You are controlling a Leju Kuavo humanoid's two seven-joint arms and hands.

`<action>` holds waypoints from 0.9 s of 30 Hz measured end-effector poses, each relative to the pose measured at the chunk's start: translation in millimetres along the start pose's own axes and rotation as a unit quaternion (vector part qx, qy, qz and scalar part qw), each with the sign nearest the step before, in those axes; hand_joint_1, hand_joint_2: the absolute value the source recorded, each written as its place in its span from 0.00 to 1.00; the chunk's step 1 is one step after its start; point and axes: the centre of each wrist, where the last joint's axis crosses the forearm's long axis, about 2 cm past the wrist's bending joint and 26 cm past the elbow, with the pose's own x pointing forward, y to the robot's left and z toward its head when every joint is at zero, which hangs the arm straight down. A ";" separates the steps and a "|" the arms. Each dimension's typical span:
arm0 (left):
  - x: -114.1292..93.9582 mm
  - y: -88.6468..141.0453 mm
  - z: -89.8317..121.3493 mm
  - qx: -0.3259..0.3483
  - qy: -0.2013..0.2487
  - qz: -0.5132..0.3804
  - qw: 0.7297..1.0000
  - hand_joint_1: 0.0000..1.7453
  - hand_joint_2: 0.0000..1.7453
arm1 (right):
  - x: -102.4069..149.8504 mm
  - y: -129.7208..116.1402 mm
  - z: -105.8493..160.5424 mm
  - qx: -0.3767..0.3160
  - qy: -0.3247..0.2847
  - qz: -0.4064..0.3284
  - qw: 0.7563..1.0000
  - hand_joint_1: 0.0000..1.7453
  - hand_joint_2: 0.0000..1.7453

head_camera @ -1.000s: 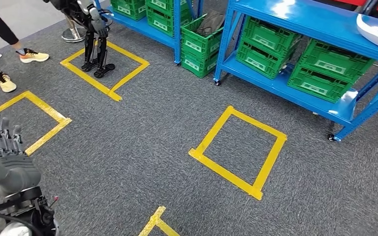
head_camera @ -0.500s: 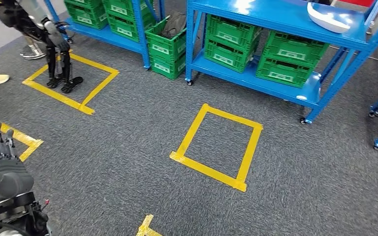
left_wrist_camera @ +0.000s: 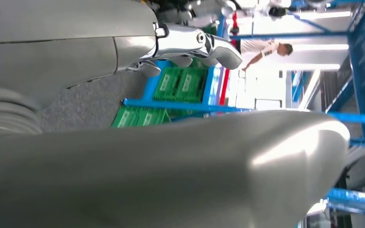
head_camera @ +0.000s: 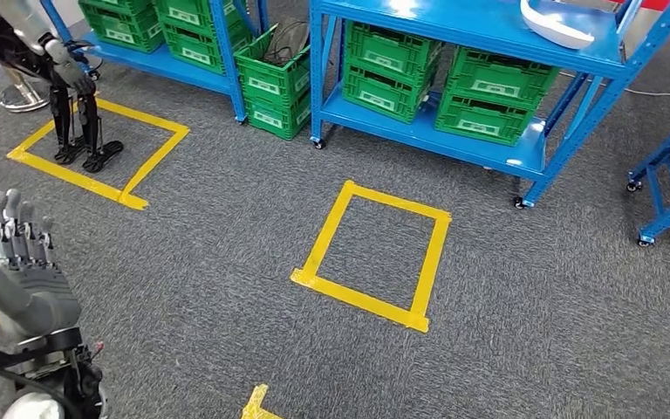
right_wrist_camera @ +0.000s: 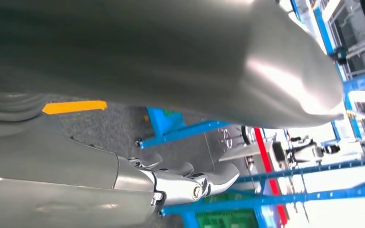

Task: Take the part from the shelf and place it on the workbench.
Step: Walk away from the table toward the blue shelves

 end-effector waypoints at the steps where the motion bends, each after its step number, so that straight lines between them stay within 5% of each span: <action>1: 0.1 0.0 0.1 -0.001 0.000 0.000 1.000 0.00 0.00 | 0.1 0.1 -0.1 0.000 0.000 0.000 1.000 0.00 0.00; 27: 1.4 -1.3 1.8 -0.009 0.001 0.001 1.000 0.00 0.00 | -0.1 0.8 1.4 -0.007 0.009 0.000 1.000 0.00 0.00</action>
